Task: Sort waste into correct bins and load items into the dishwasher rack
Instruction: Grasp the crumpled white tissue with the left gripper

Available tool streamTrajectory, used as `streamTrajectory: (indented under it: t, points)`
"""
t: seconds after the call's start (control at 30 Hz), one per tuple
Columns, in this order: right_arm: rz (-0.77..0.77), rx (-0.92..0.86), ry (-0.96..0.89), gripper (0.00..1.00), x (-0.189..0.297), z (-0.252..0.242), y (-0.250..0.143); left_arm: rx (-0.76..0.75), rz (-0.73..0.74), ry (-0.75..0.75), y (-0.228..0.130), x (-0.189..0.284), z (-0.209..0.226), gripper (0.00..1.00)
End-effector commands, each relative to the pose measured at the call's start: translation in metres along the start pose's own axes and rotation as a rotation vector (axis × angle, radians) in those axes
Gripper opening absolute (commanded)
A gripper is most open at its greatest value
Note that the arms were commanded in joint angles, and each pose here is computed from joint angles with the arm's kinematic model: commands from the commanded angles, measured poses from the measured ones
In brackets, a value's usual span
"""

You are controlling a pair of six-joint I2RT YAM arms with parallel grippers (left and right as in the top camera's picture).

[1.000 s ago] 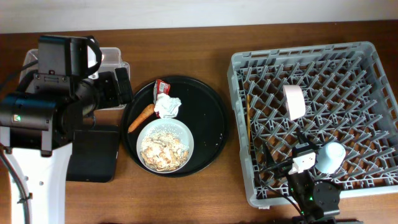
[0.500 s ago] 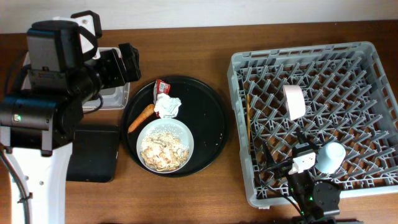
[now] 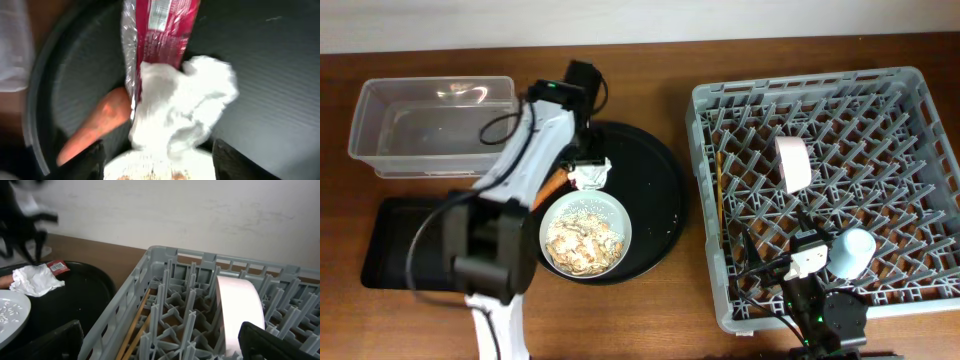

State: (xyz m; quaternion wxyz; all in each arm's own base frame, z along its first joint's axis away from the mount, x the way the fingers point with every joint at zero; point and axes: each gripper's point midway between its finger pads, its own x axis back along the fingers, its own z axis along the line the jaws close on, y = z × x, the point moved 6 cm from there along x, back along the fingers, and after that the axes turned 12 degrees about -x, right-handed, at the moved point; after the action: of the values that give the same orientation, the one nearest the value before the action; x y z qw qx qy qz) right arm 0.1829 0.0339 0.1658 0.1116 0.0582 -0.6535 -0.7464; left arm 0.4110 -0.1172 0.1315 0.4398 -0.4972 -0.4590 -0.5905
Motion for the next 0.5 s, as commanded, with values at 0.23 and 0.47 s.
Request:
streamTrajectory:
  t: [0.23,0.47]
  points:
    - [0.005,-0.011,-0.016,0.98,0.0,-0.003,-0.003,-0.003,0.031,0.0,0.011,-0.007,-0.007,0.0]
    - [0.005,-0.011,-0.016,0.98,0.0,-0.003,-0.003,0.371,0.138,0.268,-0.056,0.103,0.065,0.01]
